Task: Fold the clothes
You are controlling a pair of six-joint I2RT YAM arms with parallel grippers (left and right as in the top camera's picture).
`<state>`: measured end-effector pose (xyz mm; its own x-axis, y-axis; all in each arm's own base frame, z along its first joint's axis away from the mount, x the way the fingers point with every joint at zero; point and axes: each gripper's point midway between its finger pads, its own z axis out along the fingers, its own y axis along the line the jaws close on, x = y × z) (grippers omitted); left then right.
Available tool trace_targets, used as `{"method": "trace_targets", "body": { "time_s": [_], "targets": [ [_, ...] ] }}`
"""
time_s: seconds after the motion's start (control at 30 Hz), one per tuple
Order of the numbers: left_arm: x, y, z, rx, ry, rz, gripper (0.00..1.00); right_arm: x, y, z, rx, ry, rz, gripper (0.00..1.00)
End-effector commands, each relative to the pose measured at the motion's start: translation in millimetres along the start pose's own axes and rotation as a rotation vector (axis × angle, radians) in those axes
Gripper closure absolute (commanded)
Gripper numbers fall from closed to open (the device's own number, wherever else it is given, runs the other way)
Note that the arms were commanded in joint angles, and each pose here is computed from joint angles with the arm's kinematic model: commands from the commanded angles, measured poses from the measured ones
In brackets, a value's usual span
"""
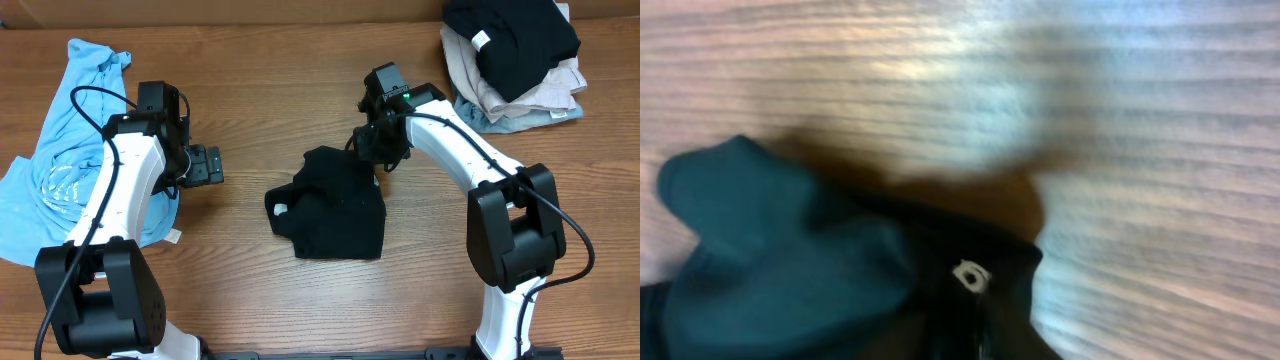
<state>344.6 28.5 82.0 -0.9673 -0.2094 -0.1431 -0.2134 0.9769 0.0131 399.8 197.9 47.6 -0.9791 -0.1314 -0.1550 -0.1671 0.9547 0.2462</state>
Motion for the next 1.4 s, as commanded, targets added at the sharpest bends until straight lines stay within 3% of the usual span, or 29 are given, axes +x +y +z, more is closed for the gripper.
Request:
{"method": "trace_targets", "body": {
  "time_s": [0.0,0.17,0.2,0.23,0.27,0.3,0.37,0.47,0.6,0.67,0.73,0.8,0.9,1.13,1.2,1.27,1.37],
  "targets": [
    [-5.8,-2.3,-1.4,0.010,-0.012,0.019,0.00,-9.5,6.6,1.0,-0.023,-0.042,-0.013,0.96],
    [-5.8,-2.3,-1.4,0.010,-0.012,0.019,0.00,-22.9,10.5,-1.2,-0.035,-0.094,-0.044,0.96],
    [-5.8,-2.3,-1.4,0.010,-0.012,0.019,0.00,-22.8,10.7,-2.4,-0.034,-0.092,-0.043,0.81],
    [-5.7,-2.3,-1.4,0.010,-0.011,0.019,0.00,-21.6,10.7,-4.1,-0.032,-0.083,-0.041,0.40],
    [-5.7,-2.3,-1.4,0.010,-0.011,0.019,0.00,-19.9,9.8,-6.8,-0.030,-0.072,-0.036,0.18],
    [-5.7,-2.3,-1.4,0.010,-0.011,0.019,0.00,-16.5,10.0,-10.5,-0.031,-0.052,-0.031,0.08],
    [-5.7,-2.3,-1.4,0.010,-0.011,0.019,0.00,-9.3,12.2,-20.3,-0.036,-0.012,-0.021,0.04],
    [-6.1,-2.3,-1.4,0.010,-0.013,0.019,0.00,2.7,19.6,-40.4,-0.053,0.039,-0.012,0.04],
    [-6.9,-2.4,-1.4,0.011,-0.016,0.019,0.00,18.2,34.1,-57.7,-0.067,0.069,-0.010,0.14],
    [-6.8,-2.4,-1.4,0.011,-0.015,0.019,0.00,26.9,40.1,-57.6,-0.062,0.095,0.002,0.31],
    [-6.7,-2.4,-1.4,0.011,-0.015,0.019,0.00,33.8,45.0,-52.0,-0.059,0.114,0.022,0.56],
    [-6.8,-2.4,-1.4,0.011,-0.015,0.019,0.00,41.4,51.0,-41.2,-0.058,0.127,0.035,0.76],
    [-6.8,-2.4,-1.4,0.011,-0.015,0.019,0.00,58.6,62.4,-20.9,-0.055,0.153,0.051,0.96],
    [-7.0,-2.4,-1.4,0.011,-0.016,0.019,0.00,103.2,111.8,20.5,-0.112,0.191,-0.013,0.96],
    [-7.0,-2.4,-1.4,0.011,-0.016,0.019,0.00,107.0,123.0,24.2,-0.124,0.181,-0.028,0.91],
    [-7.0,-2.4,-1.4,0.011,-0.016,0.019,0.00,104.3,130.5,24.8,-0.139,0.161,-0.038,0.78],
    [-7.3,-2.5,-1.4,0.011,-0.018,0.019,0.00,92.6,131.1,18.2,-0.147,0.137,-0.020,0.67]
  ]
}}
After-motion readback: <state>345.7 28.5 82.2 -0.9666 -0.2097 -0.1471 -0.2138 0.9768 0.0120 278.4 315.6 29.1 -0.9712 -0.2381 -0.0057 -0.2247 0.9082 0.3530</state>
